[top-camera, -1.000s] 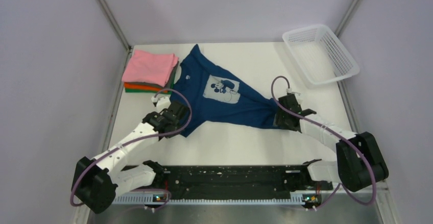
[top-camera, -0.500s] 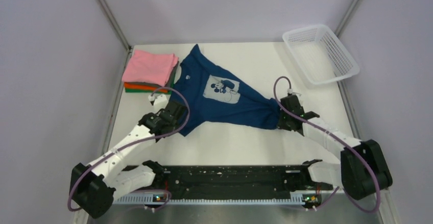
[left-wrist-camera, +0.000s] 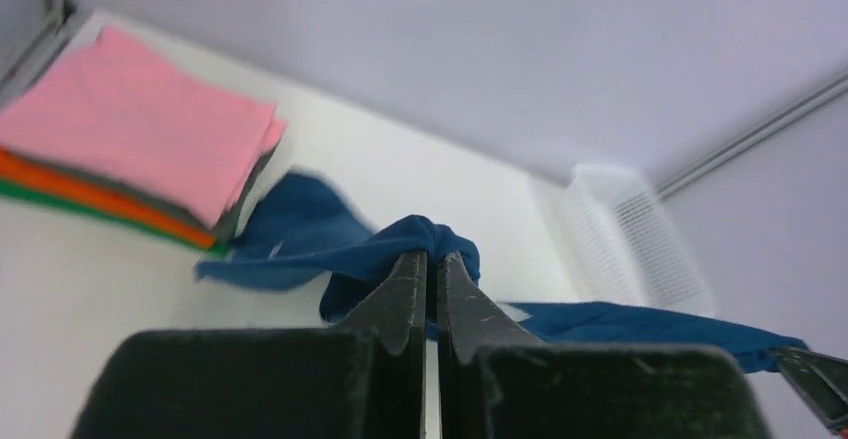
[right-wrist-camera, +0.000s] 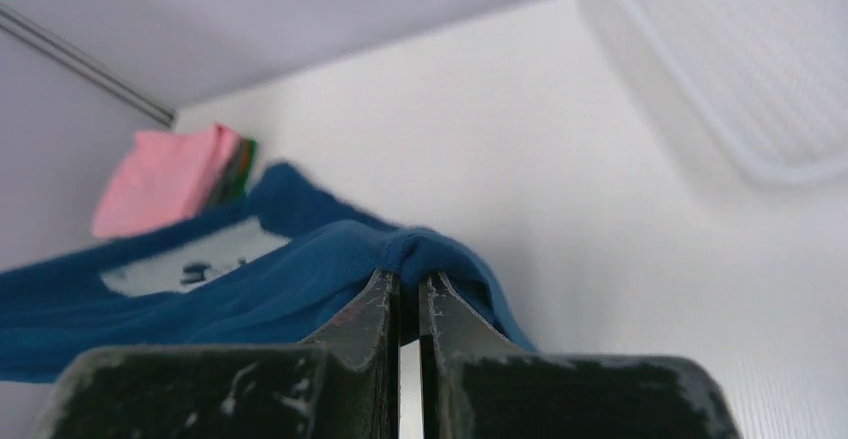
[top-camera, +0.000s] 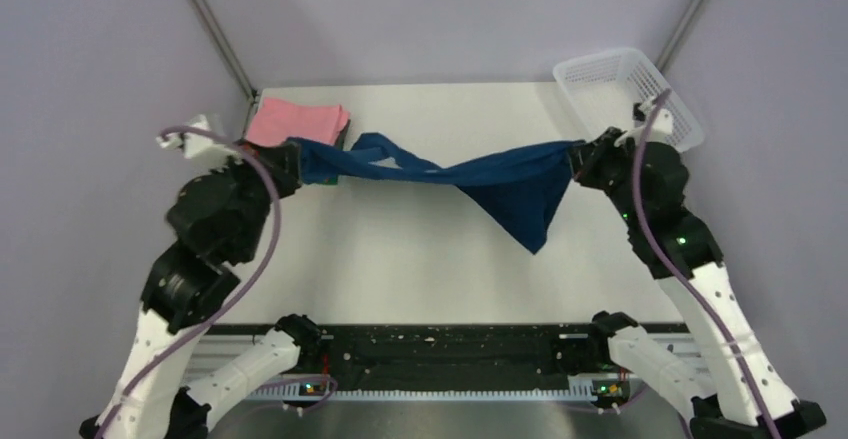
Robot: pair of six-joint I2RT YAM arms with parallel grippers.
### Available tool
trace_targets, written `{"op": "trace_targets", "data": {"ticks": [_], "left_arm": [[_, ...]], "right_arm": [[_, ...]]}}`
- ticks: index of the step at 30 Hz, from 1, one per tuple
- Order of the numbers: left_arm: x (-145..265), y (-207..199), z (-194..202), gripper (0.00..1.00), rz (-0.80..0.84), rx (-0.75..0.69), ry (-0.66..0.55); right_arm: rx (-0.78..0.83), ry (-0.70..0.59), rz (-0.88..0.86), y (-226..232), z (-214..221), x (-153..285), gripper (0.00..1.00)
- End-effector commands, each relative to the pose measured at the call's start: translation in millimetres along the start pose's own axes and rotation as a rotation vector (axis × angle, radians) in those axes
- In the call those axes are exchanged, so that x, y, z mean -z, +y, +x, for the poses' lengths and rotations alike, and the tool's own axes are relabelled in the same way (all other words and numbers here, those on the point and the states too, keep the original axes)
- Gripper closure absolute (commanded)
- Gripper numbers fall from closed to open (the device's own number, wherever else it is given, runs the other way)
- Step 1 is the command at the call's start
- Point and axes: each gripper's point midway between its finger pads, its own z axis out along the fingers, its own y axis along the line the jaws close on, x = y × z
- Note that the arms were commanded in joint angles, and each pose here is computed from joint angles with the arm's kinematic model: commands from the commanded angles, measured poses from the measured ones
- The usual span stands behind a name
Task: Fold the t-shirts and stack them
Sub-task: Flatten out the tshirt
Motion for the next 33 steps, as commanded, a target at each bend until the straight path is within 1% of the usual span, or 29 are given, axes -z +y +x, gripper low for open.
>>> {"op": "trace_targets", "data": {"ticks": [1,4,6,9,13,15,17,19,21,22,25,26,29,32,33], "left_arm": [[58.6,-43.5,-113.0,1.00,0.223,0.002,-0.271],[98.7,-65.9,-160.9,1.00,0.356,0.015,-0.371],[134.1,-84.1,-190.4,1.00,0.484,0.016,-0.427],[171.6,-104.3,-215.4,1.00,0.626,-0.006,-0.470],[203.1,-121.2,-239.8,1.00,0.733,-0.029,-0.514],[212.6,-129.3,-248.9,1.00,0.774,-0.035,-0.535],[219.6,-137.4,-256.7,1.00,0.811,-0.039,-0.556],[217.8,-146.6,-259.6,1.00,0.836,-0.049,-0.565],[200.0,-151.6,-258.4,1.00,0.804,-0.058,-0.554],[185.1,-150.8,-257.7,1.00,0.757,-0.058,-0.548],[124.9,-139.9,-249.8,1.00,0.555,-0.077,-0.538],[95.2,-134.1,-236.5,1.00,0.473,-0.100,-0.514],[24.5,-108.7,-202.7,1.00,0.235,-0.168,-0.479],[-42.3,-74.5,-149.0,1.00,0.005,-0.246,-0.397],[-64.0,-65.0,-125.4,1.00,-0.039,-0.268,-0.354]], "right_arm": [[0.006,-0.225,-0.107,31.1,-88.4,62.1,1.00],[-0.012,-0.338,-0.182,46.1,-127.2,107.8,1.00],[-0.013,-0.398,-0.231,53.9,-146.4,138.4,1.00],[-0.004,-0.490,-0.287,62.6,-174.7,183.4,1.00],[0.023,-0.553,-0.363,74.0,-194.8,227.0,1.00],[0.037,-0.574,-0.397,79.1,-200.3,242.3,1.00],[0.043,-0.582,-0.400,79.1,-202.9,248.9,1.00],[0.035,-0.590,-0.380,75.1,-204.2,249.3,1.00],[0.025,-0.590,-0.344,69.5,-204.0,242.1,1.00],[0.021,-0.587,-0.319,66.0,-203.4,235.5,1.00],[0.012,-0.574,-0.207,50.4,-200.9,207.1,1.00],[0.006,-0.564,-0.160,43.1,-197.7,194.3,1.00],[-0.016,-0.529,0.018,13.2,-180.4,148.5,1.00],[0.021,-0.416,0.180,-16.7,-134.1,81.0,1.00],[0.037,-0.370,0.232,-27.1,-115.4,57.8,1.00]]}}
